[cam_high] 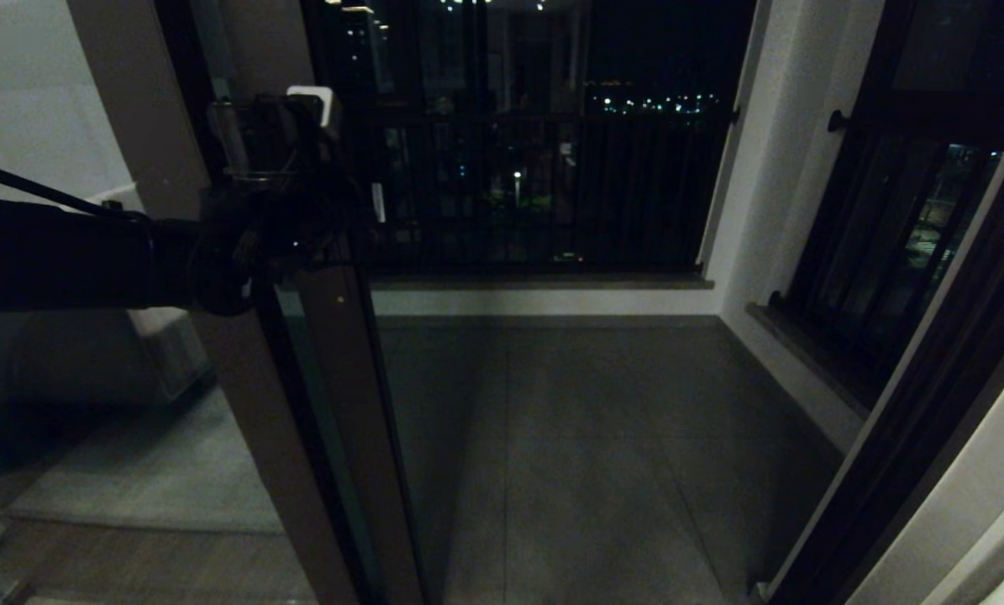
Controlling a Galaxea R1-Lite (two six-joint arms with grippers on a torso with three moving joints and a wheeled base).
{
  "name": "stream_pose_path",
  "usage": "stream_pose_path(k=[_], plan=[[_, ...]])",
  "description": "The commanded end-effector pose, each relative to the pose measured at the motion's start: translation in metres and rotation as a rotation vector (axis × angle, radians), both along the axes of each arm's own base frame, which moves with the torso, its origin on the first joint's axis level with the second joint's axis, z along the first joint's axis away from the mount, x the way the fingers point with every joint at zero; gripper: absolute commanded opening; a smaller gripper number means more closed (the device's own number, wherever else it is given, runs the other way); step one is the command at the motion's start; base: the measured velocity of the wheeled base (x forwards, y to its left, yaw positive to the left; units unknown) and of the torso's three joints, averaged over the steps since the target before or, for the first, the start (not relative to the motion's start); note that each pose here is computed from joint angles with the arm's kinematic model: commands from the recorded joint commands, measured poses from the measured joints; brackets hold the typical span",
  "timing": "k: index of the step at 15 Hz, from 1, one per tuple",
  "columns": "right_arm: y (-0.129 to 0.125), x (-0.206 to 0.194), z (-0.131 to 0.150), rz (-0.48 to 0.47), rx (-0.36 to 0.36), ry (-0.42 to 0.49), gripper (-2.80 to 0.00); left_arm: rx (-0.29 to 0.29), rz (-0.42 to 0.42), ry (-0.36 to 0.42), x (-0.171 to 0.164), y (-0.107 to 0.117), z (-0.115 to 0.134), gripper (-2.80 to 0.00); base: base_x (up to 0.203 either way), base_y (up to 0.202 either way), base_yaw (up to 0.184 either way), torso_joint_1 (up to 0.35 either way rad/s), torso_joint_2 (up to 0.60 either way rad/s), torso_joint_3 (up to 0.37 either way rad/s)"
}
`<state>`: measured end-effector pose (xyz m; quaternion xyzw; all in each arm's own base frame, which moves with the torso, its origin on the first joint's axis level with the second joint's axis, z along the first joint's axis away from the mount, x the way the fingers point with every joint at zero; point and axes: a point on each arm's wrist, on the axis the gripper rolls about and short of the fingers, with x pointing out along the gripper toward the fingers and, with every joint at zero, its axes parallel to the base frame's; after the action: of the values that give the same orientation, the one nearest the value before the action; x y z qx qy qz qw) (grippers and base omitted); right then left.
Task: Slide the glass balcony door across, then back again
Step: Open the slid door
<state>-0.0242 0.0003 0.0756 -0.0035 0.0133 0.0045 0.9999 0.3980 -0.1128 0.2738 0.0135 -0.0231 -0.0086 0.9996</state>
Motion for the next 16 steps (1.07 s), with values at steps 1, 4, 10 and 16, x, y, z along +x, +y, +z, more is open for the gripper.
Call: stream_pose_path(k=[1,4,10,16], plan=[[0.000,0.000,0.000,0.000,0.000,0.001,-2.80,-0.001,0.007,-0.003,0.000,0.001,0.001,-2.80,0.000,0.000,0.000,0.000,0.00,0.000],[0.000,0.000,0.000,0.000,0.000,0.001,-2.80,-0.001,0.015,-0.003,0.000,0.004,0.001,-2.80,0.000,0.000,0.000,0.000,0.00,0.000],[0.000,0.000,0.000,0.000,0.000,0.001,-2.80,0.001,0.026,0.003,-0.001,0.010,0.000,-2.80,0.000,0.000,0.000,0.000,0.00,0.000],[0.000,0.000,0.000,0.000,0.000,0.000,-2.80,0.001,0.033,0.006,0.000,0.014,-0.001,-2.80,0.000,0.000,0.000,0.000,0.00,0.000]])
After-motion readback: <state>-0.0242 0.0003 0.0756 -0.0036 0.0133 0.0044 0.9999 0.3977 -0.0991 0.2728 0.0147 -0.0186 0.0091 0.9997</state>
